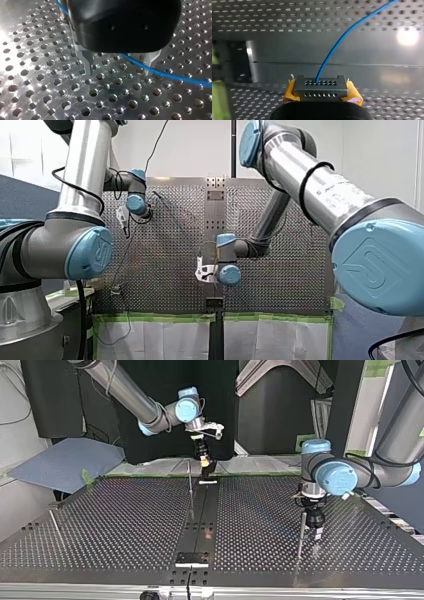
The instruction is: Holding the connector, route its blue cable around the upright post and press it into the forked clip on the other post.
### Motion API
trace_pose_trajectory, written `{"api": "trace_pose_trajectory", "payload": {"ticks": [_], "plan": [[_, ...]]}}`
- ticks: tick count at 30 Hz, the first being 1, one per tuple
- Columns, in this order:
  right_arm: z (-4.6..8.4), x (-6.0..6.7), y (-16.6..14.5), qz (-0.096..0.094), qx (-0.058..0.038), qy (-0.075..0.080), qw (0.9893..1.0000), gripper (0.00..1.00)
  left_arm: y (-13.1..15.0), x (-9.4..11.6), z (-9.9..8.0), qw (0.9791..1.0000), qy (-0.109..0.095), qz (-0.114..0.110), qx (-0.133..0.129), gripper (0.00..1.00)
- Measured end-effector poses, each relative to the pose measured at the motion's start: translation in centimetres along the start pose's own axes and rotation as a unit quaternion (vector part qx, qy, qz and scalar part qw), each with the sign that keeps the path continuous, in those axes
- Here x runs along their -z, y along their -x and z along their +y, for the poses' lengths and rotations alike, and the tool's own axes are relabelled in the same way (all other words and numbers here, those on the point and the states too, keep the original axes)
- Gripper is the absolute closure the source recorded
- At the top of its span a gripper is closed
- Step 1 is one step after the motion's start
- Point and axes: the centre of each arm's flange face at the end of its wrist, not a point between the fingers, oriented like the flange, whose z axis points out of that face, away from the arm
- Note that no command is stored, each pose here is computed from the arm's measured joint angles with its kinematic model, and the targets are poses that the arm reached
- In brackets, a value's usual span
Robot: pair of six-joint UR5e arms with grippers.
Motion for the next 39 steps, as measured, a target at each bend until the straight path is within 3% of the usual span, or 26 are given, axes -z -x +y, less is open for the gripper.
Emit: {"api": "trace_pose_trajectory", "payload": {"ticks": [13,28,34,39], "plan": [[1.7,0.7,8.1,-0.040,0.0089,0.031,0.9987,1.00,0.0,0.0,0.0,1.0000,0.004,-0.001,-0.001,0.00],[6.5,0.8,15.8,-0.060,-0.0028,0.078,0.9951,1.00,0.0,0.0,0.0,1.0000,0.004,-0.001,-0.002,0.00],[9.6,1.0,19.2,-0.068,-0.0086,0.102,0.9924,1.00,0.0,0.1,-0.1,1.0000,0.003,-0.001,-0.002,0.00],[12.9,2.0,22.6,-0.081,-0.0130,0.124,0.9889,1.00,0.0,0.1,0.0,1.0000,0.008,-0.001,-0.004,0.00]]}}
